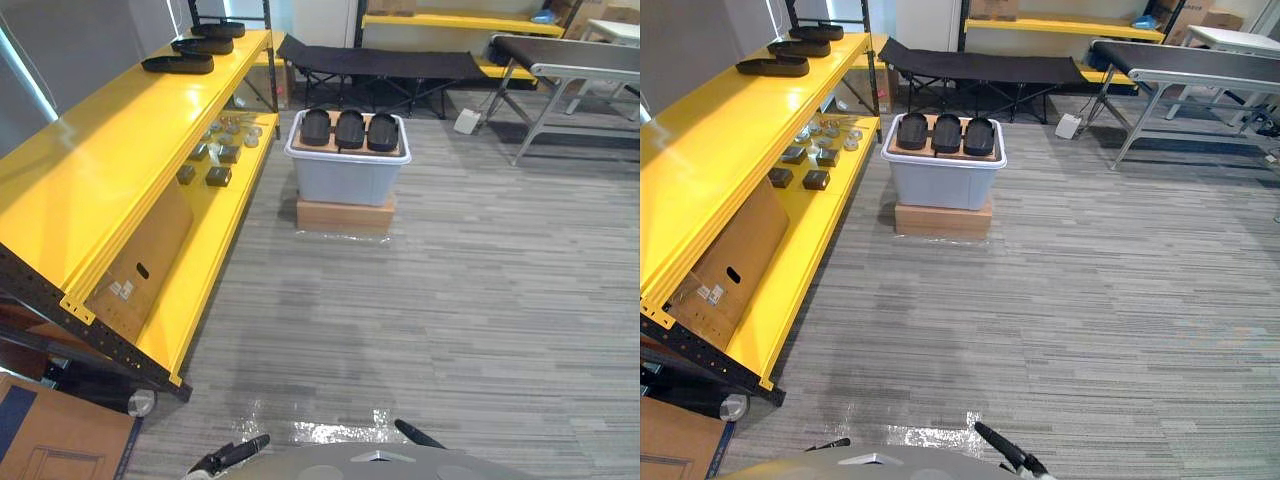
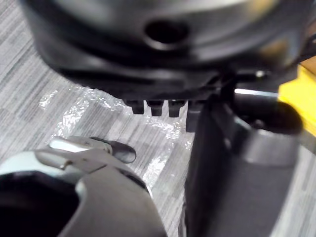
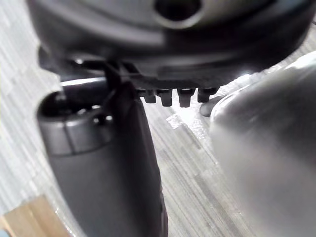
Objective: Walk over and take three plastic housings, then place them on the shelf
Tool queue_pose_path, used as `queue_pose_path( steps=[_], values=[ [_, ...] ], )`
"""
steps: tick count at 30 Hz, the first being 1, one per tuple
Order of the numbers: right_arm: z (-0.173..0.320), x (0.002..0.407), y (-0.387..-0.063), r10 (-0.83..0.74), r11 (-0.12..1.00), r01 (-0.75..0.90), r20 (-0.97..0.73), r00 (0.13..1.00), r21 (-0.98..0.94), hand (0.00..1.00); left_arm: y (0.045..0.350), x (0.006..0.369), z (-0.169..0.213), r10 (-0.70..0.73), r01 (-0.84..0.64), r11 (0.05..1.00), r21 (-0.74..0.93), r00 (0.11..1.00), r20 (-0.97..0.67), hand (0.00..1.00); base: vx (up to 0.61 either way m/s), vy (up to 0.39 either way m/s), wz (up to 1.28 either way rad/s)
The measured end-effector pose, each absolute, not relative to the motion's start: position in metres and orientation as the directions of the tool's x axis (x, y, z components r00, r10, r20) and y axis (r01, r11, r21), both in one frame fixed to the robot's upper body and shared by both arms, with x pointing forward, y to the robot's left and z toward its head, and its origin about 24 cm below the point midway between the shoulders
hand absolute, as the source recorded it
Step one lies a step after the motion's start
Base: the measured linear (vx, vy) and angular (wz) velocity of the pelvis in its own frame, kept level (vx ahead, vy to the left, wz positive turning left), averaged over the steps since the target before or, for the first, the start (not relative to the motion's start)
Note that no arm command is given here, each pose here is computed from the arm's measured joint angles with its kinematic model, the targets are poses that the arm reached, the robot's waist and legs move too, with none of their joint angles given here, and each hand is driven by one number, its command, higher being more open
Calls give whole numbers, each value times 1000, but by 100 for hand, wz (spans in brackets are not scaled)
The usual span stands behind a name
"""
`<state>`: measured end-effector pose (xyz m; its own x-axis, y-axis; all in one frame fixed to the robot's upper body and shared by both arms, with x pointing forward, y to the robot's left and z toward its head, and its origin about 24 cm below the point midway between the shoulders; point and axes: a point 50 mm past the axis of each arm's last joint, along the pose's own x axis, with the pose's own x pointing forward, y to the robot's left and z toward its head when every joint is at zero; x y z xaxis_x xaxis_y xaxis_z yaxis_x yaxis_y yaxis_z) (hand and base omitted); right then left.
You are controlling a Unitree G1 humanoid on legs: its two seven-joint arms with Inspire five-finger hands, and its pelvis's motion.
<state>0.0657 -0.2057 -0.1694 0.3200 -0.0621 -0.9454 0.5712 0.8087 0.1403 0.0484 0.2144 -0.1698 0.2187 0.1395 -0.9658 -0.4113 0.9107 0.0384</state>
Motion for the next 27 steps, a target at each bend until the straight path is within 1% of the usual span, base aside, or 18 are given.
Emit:
queue_pose_path(
  steps=[2,4,6,8,11,13,17,20,22,27],
  values=[
    [-165,89,-202,-57,839,518,-920,389,167,100,213,59,-168,139,-379,925,36,248,-959,100,0,0,0],
    [-155,121,-200,-53,873,444,-863,502,204,100,211,79,-163,128,-351,936,5,329,-936,100,-36,-8,1],
    [-147,140,-199,-48,883,409,-823,566,229,100,206,94,-158,108,-323,946,-24,387,-916,100,-37,-7,0],
    [-140,156,-197,-34,889,380,-791,610,255,100,199,108,-155,85,-313,948,-60,430,-899,100,-18,-6,-1],
    [-139,161,-195,-19,904,347,-787,617,250,100,193,117,-153,70,-331,939,-97,458,-886,100,0,0,0],
    [-140,159,-193,-12,907,340,-792,610,248,100,193,116,-153,66,-351,930,-112,459,-886,100,-15,-6,0],
    [-141,155,-194,-16,894,364,-795,606,260,100,193,115,-153,72,-354,929,-111,467,-881,100,-37,-8,-1],
    [-141,152,-197,-58,878,406,-787,614,253,100,193,116,-152,80,-360,926,-116,486,-870,100,-60,-14,5],
    [-142,149,-199,-76,871,425,-788,611,246,100,193,113,-153,83,-392,911,-130,481,-873,100,-68,-13,1],
    [-149,129,-202,-105,863,462,-820,563,207,100,192,94,-158,96,-423,900,-109,434,-896,100,-48,-11,1]
  ],
)
